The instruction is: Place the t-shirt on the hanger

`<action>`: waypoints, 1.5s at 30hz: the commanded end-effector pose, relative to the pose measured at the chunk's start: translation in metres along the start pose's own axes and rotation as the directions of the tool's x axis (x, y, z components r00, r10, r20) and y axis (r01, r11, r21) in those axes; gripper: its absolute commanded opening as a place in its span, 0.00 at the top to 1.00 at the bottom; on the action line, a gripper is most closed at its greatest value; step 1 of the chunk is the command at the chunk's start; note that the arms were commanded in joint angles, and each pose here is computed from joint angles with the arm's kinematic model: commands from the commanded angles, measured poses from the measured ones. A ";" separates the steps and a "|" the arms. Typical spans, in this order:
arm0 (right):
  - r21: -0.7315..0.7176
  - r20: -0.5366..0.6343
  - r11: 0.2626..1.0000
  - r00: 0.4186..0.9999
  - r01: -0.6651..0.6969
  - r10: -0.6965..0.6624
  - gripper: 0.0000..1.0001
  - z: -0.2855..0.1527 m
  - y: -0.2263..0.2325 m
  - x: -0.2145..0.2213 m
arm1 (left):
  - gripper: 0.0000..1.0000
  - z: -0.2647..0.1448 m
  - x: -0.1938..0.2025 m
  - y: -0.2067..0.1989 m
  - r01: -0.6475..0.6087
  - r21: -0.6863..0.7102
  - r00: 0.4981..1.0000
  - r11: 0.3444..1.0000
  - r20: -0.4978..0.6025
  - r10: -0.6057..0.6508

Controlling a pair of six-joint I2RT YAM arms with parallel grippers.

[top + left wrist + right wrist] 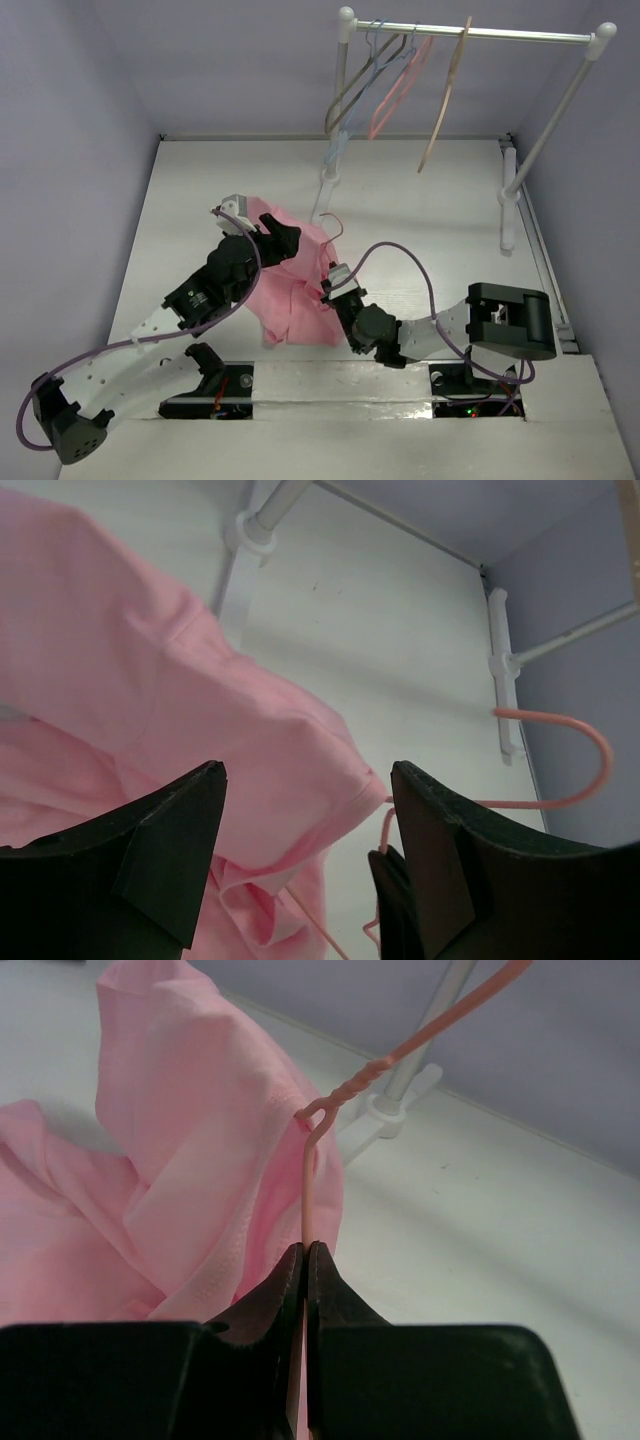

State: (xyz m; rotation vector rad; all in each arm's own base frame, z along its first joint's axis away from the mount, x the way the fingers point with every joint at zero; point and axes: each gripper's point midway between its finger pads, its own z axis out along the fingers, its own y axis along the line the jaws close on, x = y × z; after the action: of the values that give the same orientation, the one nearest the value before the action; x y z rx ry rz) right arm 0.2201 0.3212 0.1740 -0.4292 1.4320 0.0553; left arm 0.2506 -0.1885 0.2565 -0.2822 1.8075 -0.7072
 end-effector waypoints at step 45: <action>-0.175 0.114 0.888 0.887 -0.426 0.448 1.00 0.005 0.048 -0.086 | 1.00 0.035 0.010 -0.020 0.290 0.163 0.955 0.943 0.016 -0.297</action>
State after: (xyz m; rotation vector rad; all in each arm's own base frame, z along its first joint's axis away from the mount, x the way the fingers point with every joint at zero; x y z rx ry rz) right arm 0.2078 0.3766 0.1993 -0.3603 1.4021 0.3228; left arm 0.2734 -0.2294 0.2329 -0.4602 1.7646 -1.0411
